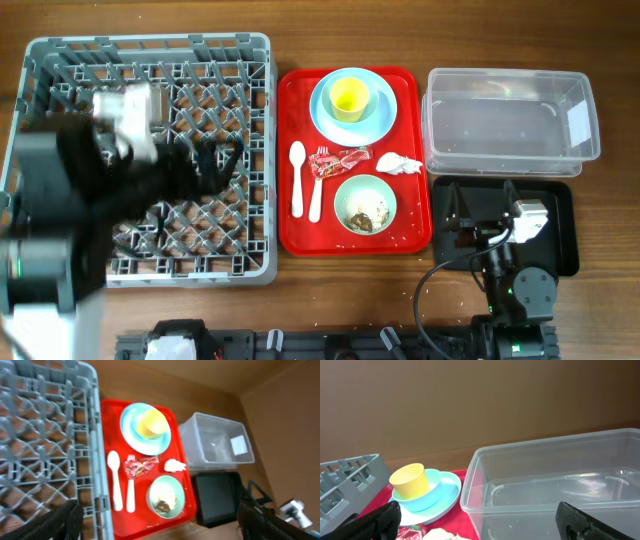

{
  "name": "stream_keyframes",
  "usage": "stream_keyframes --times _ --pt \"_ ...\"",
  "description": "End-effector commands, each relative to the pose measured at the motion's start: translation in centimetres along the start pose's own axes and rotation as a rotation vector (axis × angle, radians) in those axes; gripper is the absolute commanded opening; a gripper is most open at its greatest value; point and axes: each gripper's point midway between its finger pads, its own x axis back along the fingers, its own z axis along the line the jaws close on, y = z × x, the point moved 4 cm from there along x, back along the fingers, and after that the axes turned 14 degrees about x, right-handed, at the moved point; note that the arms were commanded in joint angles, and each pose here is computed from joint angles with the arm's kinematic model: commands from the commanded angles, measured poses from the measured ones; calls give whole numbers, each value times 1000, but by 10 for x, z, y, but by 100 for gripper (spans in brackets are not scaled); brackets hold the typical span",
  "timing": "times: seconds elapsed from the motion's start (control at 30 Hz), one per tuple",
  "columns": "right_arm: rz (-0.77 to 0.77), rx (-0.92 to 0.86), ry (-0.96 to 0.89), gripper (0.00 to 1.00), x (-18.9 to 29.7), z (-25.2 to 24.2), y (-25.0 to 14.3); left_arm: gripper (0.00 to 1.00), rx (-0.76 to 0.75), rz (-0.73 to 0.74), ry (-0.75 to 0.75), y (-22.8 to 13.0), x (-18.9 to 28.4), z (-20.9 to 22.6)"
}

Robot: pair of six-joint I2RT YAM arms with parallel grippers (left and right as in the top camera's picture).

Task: Sort waste into correct bins and load items into the dishwasher rack
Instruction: 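Move the left gripper over the white spoon on the red tray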

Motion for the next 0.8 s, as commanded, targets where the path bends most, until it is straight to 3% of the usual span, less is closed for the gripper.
stream_keyframes --times 0.0,0.03,0.07,0.1,0.2,0.23,0.3,0.37,0.53,0.77 --pt "-6 -6 -3 100 0 -1 1 100 111 152 -79 11 -31 -7" --pt "-6 -7 -3 100 0 -1 1 94 132 179 -66 12 -40 -2" --pt "-6 -6 -3 100 0 -1 1 52 173 235 -34 8 -51 7" --pt "-6 -6 -3 100 0 -1 1 4 200 289 -12 1 -58 11" --pt "-6 -6 -3 100 0 -1 1 4 207 465 132 -35 -86 22" --pt "-6 -6 -3 100 0 -1 1 4 195 473 257 -51 -97 28" --pt "-6 -6 -3 100 0 -1 1 4 171 409 479 -74 -114 42" --pt "-6 -6 -3 100 0 -1 1 4 123 341 565 -91 -131 45" --pt "-6 -6 -3 100 0 -1 1 27 -49 228 538 -131 -185 56" --pt "-6 -6 -3 100 0 -1 1 22 -51 210 520 -141 -237 69"
